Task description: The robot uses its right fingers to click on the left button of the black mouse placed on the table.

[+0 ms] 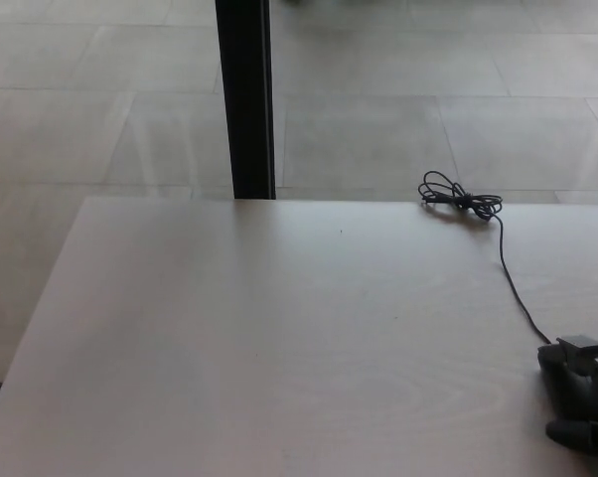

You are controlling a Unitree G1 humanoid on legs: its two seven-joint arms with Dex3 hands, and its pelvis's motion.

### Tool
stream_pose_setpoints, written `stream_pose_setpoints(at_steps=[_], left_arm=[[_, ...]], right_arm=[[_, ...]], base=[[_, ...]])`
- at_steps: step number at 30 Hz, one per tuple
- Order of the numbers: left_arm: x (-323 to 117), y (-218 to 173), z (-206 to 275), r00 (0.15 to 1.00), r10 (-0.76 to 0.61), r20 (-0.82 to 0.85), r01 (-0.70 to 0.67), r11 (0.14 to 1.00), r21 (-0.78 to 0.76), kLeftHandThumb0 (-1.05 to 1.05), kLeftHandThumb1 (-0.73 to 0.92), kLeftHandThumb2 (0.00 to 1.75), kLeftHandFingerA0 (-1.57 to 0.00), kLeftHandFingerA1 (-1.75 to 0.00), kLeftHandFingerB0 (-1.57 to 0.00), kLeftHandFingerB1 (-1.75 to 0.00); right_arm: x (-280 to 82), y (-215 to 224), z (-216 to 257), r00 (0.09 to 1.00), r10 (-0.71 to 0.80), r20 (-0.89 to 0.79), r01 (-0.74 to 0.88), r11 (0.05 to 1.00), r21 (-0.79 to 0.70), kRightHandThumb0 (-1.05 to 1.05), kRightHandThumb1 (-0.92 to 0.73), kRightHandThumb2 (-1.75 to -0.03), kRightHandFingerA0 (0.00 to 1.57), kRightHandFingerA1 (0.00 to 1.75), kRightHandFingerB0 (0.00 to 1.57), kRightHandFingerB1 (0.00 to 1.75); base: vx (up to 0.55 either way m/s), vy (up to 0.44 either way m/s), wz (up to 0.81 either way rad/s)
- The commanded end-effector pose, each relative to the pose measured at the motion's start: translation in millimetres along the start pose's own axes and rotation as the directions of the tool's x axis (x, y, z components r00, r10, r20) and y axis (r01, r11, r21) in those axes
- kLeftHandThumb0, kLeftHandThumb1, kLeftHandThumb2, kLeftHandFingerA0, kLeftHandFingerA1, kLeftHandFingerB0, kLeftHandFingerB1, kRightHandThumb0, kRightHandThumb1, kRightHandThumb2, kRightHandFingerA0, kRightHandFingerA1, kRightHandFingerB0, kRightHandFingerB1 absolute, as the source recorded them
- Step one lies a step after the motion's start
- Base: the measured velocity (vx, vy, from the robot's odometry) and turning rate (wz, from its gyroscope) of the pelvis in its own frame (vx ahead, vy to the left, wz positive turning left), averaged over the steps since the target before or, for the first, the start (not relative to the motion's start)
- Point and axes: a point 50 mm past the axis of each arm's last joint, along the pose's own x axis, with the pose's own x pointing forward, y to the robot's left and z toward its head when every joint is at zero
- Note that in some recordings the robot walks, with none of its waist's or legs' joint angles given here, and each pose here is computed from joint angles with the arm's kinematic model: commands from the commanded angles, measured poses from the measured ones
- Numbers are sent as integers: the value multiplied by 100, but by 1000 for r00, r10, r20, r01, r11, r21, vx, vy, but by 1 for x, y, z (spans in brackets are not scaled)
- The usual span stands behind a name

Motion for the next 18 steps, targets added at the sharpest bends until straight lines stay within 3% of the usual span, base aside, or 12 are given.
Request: stream_pose_setpoints(at_steps=[1, 8, 9, 10, 11, 12, 17, 18], left_arm=[[1, 4, 10, 999, 17, 37, -17, 1000, 5, -83, 92, 82, -69, -56, -64, -57], [0, 7, 8, 999, 10, 52, -10, 1000, -1, -87, 92, 89, -69, -59, -63, -59], [0, 7, 8, 999, 14, 43, -14, 1000, 2, -87, 92, 87, -71, -59, -65, -58], [0, 7, 8, 999, 14, 43, -14, 1000, 1, -87, 92, 87, -71, -59, -65, -58], [0, 7, 8, 999, 8, 49, -8, 1000, 3, -86, 92, 81, -67, -58, -62, -57], [-1, 8, 8, 999, 8, 50, -8, 1000, 3, -88, 92, 88, -71, -59, -64, -57], [-1, 11, 5, 999, 30, 32, -30, 999, -21, -88, 92, 85, -72, -56, -69, -56], [-1, 11, 4, 999, 33, 21, -32, 999, -35, -89, 92, 87, -72, -57, -67, -56]], right_arm=[[0, -2, -4, 1000, 12, -5, -12, 999, -36, -70, -86, -66, 42, 47, 43, 36], [2, 2, 3, 1000, 14, 17, -13, 1000, -27, -74, -87, -66, 44, 46, 45, 37], [1, 3, 5, 1000, 18, 25, -18, 1000, -26, -73, -72, -111, 39, 58, 32, 49], [1, 3, 4, 1000, 18, 25, -17, 1000, -26, -73, -72, -111, 39, 58, 32, 49], [1, 4, 5, 999, 24, 23, -23, 999, -27, -72, -86, -66, 44, 45, 45, 37], [1, 6, 5, 999, 29, 23, -28, 999, -30, -73, -83, -68, 44, 46, 42, 36], [2, 9, 5, 999, 50, 21, -49, 998, -43, -73, -83, -68, 44, 45, 42, 36], [2, 12, 2, 997, 72, 2, -71, 997, -32, -69, -69, -108, 38, 57, 35, 51]], base=[[0, 0, 0], [0, 0, 0], [0, 0, 0], [0, 0, 0], [0, 0, 0], [0, 0, 0], [0, 0, 0], [0, 0, 0]])
